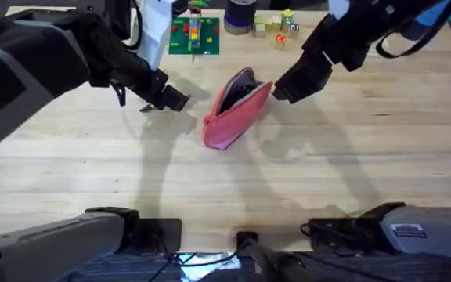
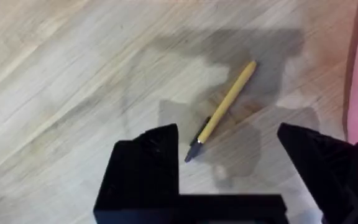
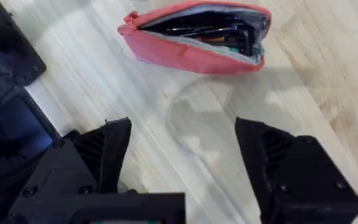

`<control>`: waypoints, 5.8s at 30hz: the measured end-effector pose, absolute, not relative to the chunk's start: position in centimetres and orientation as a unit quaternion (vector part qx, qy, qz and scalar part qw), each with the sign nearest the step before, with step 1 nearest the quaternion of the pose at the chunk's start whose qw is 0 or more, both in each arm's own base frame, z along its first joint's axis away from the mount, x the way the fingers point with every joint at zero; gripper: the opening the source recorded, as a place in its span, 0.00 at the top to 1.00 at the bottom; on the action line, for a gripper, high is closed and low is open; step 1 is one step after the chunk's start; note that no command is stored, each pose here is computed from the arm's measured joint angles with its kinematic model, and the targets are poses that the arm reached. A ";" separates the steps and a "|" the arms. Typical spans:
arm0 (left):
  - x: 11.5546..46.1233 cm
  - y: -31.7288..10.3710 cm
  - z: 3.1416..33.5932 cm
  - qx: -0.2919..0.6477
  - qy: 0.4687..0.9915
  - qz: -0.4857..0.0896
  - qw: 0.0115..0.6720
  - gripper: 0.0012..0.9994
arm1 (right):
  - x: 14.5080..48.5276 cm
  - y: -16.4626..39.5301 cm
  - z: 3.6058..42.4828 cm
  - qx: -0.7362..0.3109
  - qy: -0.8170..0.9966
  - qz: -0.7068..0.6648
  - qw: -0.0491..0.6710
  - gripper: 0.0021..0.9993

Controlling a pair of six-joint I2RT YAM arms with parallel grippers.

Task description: Unzip the bag, pick up the pens from the table one at a time and place them inside, then zip the bag closed.

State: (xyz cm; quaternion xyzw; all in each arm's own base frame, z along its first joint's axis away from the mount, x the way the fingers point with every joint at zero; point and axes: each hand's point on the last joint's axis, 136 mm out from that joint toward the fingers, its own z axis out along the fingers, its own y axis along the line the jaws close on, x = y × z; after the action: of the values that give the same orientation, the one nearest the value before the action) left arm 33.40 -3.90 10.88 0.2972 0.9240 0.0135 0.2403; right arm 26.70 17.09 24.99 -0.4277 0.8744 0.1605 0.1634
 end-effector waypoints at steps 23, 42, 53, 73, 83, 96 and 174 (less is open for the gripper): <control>32.8 -4.4 4.4 0.442 0.884 -0.003 0.149 0.01 | 26.7 17.1 25.0 -0.428 0.875 0.160 0.163 0.00; 33.4 -4.8 3.8 0.459 0.877 -0.028 0.139 0.01 | 26.7 17.1 25.0 -0.426 0.875 0.161 0.163 0.00; 33.1 -4.8 3.6 0.456 0.880 -0.037 0.127 0.01 | 26.7 17.1 25.0 -0.426 0.875 0.161 0.163 0.00; 32.4 -5.5 3.5 0.452 0.881 -0.070 0.123 0.31 | 26.7 17.1 25.0 -0.426 0.875 0.161 0.163 0.00; 32.3 -6.2 3.5 0.451 0.879 -0.088 0.127 0.73 | 26.7 17.1 25.0 -0.426 0.875 0.161 0.163 0.00; 32.0 -6.7 3.5 0.450 0.878 -0.102 0.129 0.93 | 26.7 17.1 25.0 -0.426 0.875 0.161 0.163 0.00; 34.0 -25.3 16.9 0.283 0.918 -0.183 0.207 0.96 | 23.2 13.9 31.4 -0.422 0.855 0.104 0.282 0.00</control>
State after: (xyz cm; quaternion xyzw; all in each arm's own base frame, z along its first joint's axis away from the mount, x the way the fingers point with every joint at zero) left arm 34.01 -25.27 16.90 0.2831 0.9183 -0.1834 0.2072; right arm 23.24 13.87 31.43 -0.4221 0.8554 0.1040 0.2817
